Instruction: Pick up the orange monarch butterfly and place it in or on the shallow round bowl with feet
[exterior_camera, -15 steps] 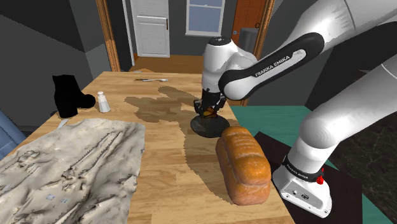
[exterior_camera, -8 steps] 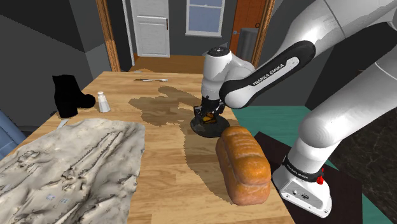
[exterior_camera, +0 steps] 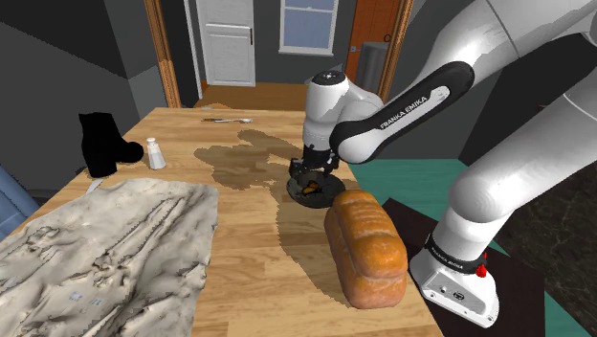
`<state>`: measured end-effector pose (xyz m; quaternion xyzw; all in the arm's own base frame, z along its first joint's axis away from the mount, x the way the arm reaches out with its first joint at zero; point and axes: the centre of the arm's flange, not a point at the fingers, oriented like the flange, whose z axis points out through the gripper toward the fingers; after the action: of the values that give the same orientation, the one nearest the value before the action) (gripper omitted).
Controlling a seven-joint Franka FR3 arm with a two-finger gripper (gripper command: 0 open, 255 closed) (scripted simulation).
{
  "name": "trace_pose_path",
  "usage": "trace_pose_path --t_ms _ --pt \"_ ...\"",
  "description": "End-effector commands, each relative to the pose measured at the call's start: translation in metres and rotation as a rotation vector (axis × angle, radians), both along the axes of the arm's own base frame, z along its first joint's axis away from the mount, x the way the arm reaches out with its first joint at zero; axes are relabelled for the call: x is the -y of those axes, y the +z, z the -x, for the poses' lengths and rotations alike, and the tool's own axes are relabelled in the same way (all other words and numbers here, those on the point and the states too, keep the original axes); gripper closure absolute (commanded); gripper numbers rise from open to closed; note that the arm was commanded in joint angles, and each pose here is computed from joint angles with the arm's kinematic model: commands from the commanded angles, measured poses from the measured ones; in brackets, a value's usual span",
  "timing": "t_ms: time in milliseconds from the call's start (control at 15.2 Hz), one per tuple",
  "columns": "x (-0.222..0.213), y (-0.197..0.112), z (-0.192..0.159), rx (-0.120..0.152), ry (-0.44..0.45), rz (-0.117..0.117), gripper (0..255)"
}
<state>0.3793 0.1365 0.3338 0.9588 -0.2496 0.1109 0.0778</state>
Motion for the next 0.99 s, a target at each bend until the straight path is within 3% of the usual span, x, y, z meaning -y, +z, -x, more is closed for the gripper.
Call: trace_pose_path --t_ms 0,132,396,924 --pt "0.000 0.000 0.000 0.000 0.000 0.000 0" --pt "0.000 0.000 0.000 0.000 0.000 0.000 0" --pt "-0.010 0.048 0.009 0.000 0.000 0.000 0" --pt "-0.010 0.048 0.009 0.000 0.000 0.000 0"
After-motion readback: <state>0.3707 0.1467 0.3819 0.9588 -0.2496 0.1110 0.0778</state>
